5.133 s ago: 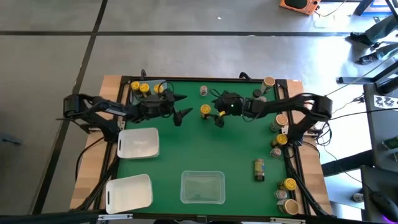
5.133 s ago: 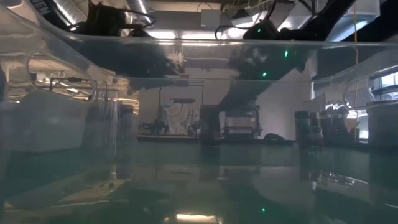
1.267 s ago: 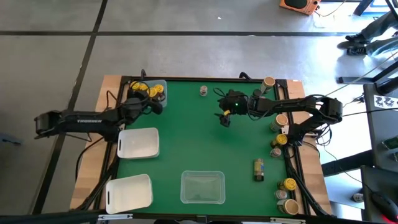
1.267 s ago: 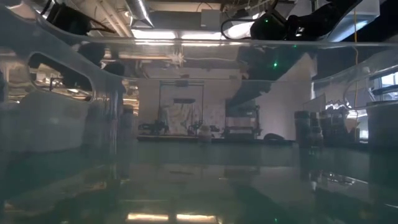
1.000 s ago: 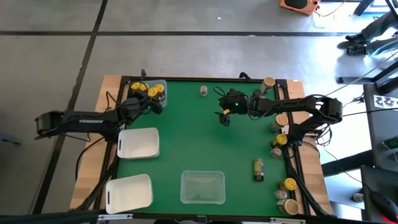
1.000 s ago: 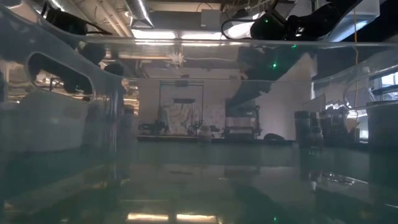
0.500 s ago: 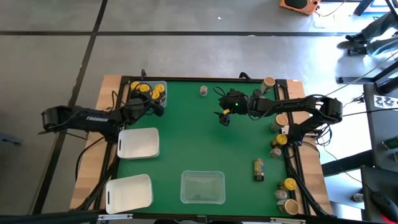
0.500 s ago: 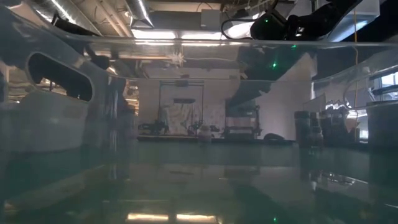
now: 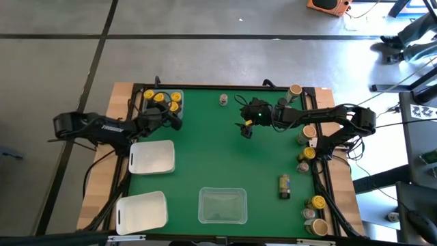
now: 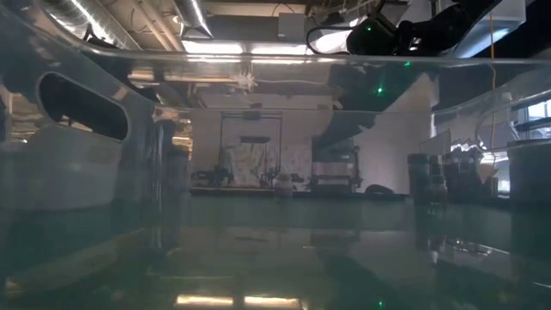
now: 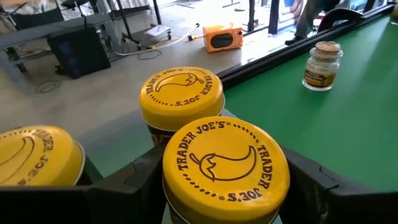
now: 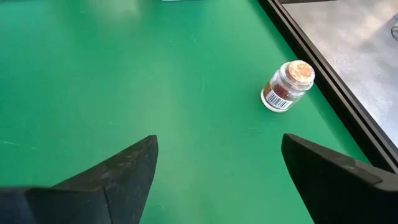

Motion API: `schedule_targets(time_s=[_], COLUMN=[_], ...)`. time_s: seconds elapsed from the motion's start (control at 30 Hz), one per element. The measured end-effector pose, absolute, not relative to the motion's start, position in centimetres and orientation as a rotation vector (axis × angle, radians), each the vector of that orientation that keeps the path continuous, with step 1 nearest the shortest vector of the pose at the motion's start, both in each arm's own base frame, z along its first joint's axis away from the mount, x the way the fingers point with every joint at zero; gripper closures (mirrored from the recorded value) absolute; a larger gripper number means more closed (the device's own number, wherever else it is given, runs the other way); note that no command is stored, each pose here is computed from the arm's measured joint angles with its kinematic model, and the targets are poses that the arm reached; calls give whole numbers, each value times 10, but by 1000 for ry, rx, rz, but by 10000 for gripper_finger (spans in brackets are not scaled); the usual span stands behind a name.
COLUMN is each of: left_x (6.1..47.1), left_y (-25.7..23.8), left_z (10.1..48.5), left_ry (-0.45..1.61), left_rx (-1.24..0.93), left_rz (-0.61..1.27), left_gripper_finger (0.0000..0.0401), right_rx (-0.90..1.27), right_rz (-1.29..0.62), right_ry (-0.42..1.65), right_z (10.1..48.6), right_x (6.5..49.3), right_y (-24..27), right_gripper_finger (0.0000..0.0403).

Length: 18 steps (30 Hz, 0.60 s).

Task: Sort spices by type
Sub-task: Put the yellow spice bottle into the top transparent bin

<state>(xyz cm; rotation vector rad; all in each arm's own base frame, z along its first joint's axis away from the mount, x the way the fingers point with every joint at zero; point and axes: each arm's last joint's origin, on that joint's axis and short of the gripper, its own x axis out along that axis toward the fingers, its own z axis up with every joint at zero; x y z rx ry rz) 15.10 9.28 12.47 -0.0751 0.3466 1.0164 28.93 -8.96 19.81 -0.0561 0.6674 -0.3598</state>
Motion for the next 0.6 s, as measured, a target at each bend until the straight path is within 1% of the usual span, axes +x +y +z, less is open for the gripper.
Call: schedule_targets(time_s=[0.07,0.27,0.6], left_x=[152,152,152], left_y=[93,93,94], left_z=[124,125,125], left_ry=[344,336,341], left_rx=[-80,-73,-54], left_rz=[1018,1016,1023], left_gripper_finger=[178,149,141], right_rx=[-57,-58,-58], right_rz=[-359,-359,-359], right_ry=[668,668,667], right_z=[198,198,198], right_x=[289,289,289], right_y=[-90,-90,-90], right_gripper_finger=[63,63,63])
